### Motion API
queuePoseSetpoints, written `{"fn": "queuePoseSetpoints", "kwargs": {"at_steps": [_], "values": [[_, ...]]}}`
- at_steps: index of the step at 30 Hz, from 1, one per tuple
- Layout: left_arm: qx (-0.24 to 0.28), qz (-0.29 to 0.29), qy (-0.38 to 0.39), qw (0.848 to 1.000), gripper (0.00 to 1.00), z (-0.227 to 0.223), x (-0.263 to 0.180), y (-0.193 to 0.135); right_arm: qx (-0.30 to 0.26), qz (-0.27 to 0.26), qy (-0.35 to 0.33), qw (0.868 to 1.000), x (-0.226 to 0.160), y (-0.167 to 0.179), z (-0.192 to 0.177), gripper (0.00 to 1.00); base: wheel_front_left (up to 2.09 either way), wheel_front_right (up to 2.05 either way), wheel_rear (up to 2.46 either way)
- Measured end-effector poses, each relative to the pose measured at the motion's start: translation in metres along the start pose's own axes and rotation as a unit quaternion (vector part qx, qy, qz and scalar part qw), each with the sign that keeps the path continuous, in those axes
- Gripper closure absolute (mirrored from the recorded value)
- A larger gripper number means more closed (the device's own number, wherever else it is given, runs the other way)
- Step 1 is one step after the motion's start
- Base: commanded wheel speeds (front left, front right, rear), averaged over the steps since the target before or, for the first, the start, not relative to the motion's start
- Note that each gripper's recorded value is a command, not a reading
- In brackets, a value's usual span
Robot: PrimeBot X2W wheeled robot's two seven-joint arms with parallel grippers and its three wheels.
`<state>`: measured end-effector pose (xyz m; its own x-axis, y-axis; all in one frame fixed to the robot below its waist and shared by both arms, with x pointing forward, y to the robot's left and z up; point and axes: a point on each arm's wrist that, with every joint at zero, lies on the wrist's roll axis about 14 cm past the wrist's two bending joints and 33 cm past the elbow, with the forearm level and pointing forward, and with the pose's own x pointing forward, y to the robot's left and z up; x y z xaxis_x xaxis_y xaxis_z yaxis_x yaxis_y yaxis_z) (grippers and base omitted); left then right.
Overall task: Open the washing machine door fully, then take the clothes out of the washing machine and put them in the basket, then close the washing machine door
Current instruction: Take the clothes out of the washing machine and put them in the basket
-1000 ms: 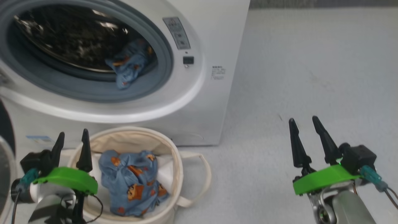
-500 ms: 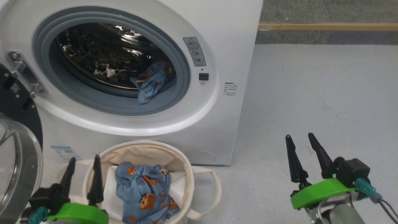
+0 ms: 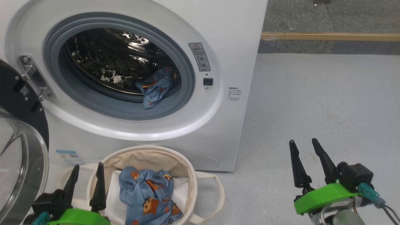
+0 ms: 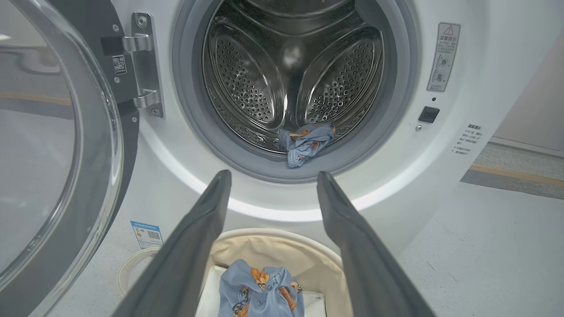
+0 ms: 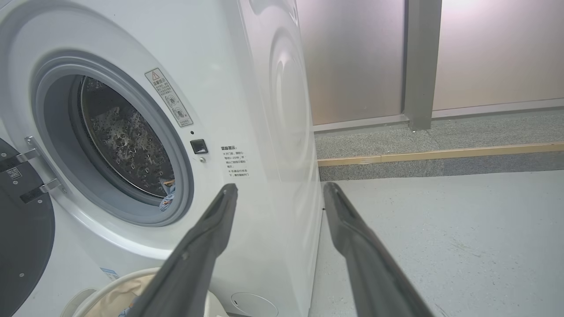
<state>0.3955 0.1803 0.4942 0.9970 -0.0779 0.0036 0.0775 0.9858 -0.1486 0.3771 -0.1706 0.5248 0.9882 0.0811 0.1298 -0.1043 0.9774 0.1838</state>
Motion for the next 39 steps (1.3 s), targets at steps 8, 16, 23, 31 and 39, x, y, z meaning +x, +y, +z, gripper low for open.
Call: {"fn": "queuePoseSetpoints", "kwargs": {"at_steps": [8, 16, 23, 31, 39], "values": [[-0.003, -0.004, 0.003, 1.0, 0.0, -0.0017, 0.0027, -0.0015, 0.0, -0.007, 0.003, 1.0, -0.0033, -0.0043, -0.002, 0.0, 0.0, 0.0, 0.0], [0.0, -0.005, 0.005, 1.0, 0.0, -0.0008, 0.004, -0.0027, 0.0, -0.009, 0.004, 1.0, -0.0037, -0.0052, -0.0024, 0.0, 0.0, 0.0, 0.0], [0.005, -0.009, 0.009, 1.0, 0.0, -0.0012, 0.0041, -0.0031, 0.001, -0.008, 0.004, 1.0, -0.0039, -0.0045, -0.0026, 0.0, 0.0, 0.0, 0.0], [0.008, -0.013, 0.009, 1.0, 0.0, -0.0015, 0.0043, -0.005, -0.001, -0.005, 0.006, 1.0, -0.004, -0.0023, -0.0037, 0.0, 0.0, 0.0, 0.0], [0.005, -0.017, 0.023, 1.0, 0.0, -0.008, 0.0069, -0.006, -0.001, -0.008, 0.013, 1.0, -0.0031, -0.0042, -0.0086, 0.0, 0.0, 0.0, 0.0]]}}
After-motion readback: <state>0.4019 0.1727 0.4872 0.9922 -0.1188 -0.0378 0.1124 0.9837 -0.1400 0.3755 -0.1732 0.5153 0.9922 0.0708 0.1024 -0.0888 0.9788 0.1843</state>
